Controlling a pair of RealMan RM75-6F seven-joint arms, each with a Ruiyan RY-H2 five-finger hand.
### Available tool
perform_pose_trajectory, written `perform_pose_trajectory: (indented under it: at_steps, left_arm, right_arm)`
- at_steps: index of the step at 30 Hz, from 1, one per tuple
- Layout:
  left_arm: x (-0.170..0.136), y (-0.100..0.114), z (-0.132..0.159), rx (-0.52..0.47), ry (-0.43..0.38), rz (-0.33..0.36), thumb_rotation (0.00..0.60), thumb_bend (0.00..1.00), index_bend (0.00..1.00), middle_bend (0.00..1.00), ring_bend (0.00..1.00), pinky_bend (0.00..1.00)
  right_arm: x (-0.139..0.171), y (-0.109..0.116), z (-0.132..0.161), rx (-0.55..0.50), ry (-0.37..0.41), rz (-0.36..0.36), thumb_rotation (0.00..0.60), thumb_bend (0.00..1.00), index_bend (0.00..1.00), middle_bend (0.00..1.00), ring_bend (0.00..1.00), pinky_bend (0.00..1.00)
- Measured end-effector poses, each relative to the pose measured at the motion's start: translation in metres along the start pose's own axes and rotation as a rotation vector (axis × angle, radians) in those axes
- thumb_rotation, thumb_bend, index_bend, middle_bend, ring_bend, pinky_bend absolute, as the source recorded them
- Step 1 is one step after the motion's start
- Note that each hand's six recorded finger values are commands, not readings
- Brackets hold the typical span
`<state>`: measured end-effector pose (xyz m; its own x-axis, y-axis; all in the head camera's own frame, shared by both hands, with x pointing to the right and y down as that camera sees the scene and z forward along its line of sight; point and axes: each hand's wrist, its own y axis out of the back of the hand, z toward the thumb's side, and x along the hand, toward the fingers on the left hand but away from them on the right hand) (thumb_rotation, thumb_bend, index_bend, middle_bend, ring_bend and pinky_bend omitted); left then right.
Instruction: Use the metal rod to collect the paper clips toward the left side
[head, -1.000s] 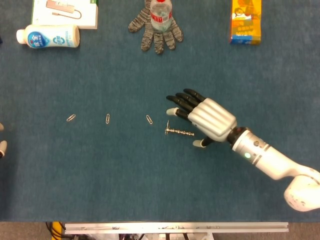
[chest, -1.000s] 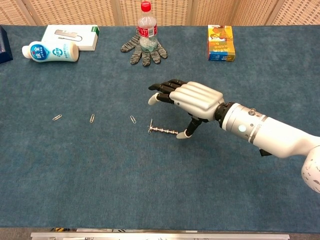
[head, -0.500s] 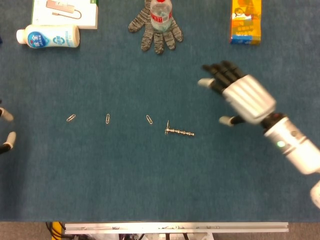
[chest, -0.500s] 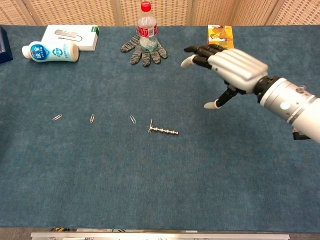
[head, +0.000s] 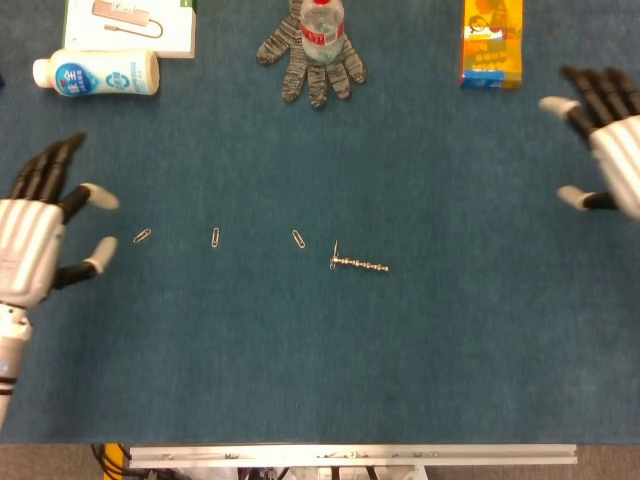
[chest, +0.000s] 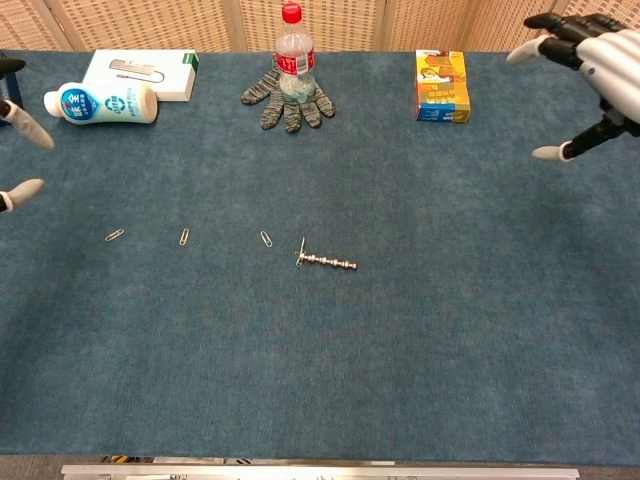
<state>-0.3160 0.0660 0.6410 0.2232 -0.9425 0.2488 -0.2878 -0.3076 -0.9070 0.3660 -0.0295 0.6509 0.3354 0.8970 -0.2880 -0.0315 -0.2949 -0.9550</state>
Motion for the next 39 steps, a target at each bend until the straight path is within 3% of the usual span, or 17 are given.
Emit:
perform_pose_trajectory:
  at_steps: [5, 14, 22, 29, 39]
  left_arm:
    - [0.019, -0.007, 0.024, -0.012, -0.087, -0.05, 0.6, 0.29, 0.38, 0.0, 0.0, 0.0]
    - [0.043, -0.022, 0.051, -0.017, -0.175, -0.145, 0.6, 0.2, 0.36, 0.0, 0.0, 0.0]
    - [0.058, -0.042, 0.072, 0.021, -0.242, -0.274, 0.6, 0.17, 0.33, 0.0, 0.0, 0.0]
    - [0.066, -0.058, 0.091, 0.053, -0.313, -0.361, 0.6, 0.17, 0.32, 0.0, 0.0, 0.0]
    - [0.079, -0.071, 0.12, 0.062, -0.393, -0.401, 0.6, 0.17, 0.33, 0.0, 0.0, 0.0]
  right_arm:
    - [0.018, 0.013, -0.033, 0.034, -0.089, -0.036, 0.6, 0.0, 0.26, 0.06, 0.0, 0.0]
    - [0.049, 0.043, -0.077, 0.095, -0.218, -0.097, 0.6, 0.0, 0.26, 0.06, 0.0, 0.0]
    - [0.071, 0.069, -0.098, 0.121, -0.292, -0.148, 0.6, 0.0, 0.27, 0.06, 0.0, 0.0]
    - [0.082, 0.076, -0.111, 0.132, -0.347, -0.157, 0.6, 0.0, 0.28, 0.06, 0.0, 0.0]
    - [0.086, 0.081, -0.117, 0.126, -0.38, -0.182, 0.6, 0.0, 0.29, 0.06, 0.0, 0.0]
